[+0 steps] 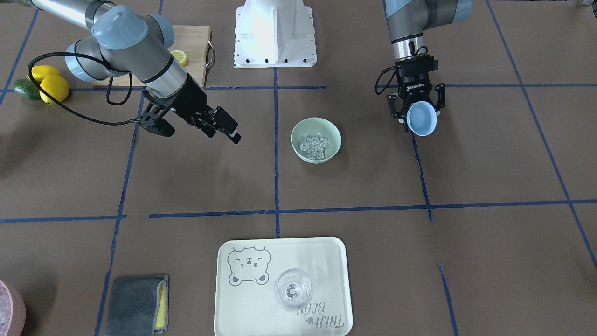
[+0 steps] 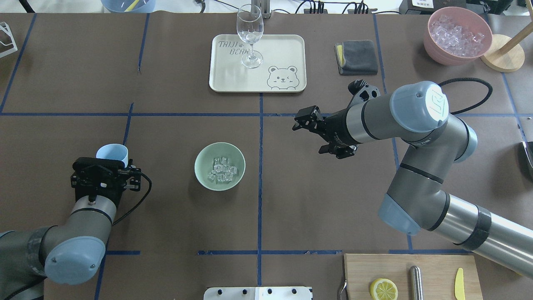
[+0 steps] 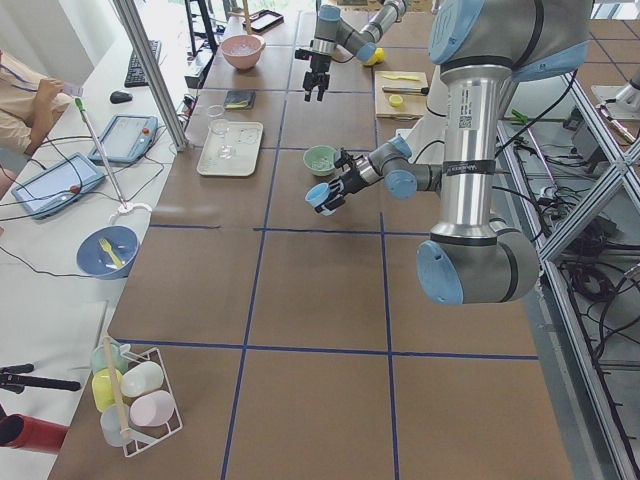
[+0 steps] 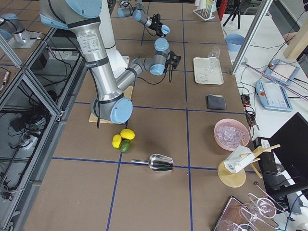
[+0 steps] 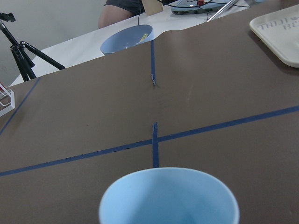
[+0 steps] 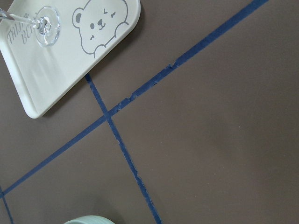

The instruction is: Pour ice into bowl

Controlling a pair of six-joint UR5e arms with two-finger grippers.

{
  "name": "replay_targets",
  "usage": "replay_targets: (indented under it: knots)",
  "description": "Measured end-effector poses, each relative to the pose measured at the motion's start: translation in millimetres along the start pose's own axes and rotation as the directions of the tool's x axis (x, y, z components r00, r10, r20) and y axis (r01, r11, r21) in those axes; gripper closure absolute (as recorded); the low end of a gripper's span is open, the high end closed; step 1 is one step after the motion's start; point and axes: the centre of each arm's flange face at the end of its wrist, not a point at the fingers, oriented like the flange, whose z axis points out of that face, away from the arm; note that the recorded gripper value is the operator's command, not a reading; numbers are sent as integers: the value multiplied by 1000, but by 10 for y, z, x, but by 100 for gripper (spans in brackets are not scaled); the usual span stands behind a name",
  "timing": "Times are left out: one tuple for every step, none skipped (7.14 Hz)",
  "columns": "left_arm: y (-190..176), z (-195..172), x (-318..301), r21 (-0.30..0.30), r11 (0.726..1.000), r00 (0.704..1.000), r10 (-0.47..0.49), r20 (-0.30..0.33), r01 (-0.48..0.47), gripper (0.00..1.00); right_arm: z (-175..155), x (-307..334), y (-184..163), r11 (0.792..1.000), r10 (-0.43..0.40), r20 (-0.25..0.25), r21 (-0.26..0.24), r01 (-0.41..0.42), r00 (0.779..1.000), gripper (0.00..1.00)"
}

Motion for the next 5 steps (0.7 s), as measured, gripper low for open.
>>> replay_targets:
  knots:
    - [76,41,-287,14,999,999,-39,-27,39,100,2,1,0,1000,0,0,0,0,1000,0]
    - [189,97,-595,25,996,994,-84,-67,85,100,4,0,0,1000,0,-1,1,0,1000,0]
    - [369,226,-915,50,991,988,-119,-100,125,100,6,-2,4,1000,0,-1,1,0,1000,0]
    - [583,406,-1216,94,984,984,-139,-112,149,100,11,-3,11,1000,-1,0,3,1,1000,0]
    - [768,560,-1488,134,977,982,-149,-116,164,100,23,-6,30,1000,-3,3,10,3,1000,0]
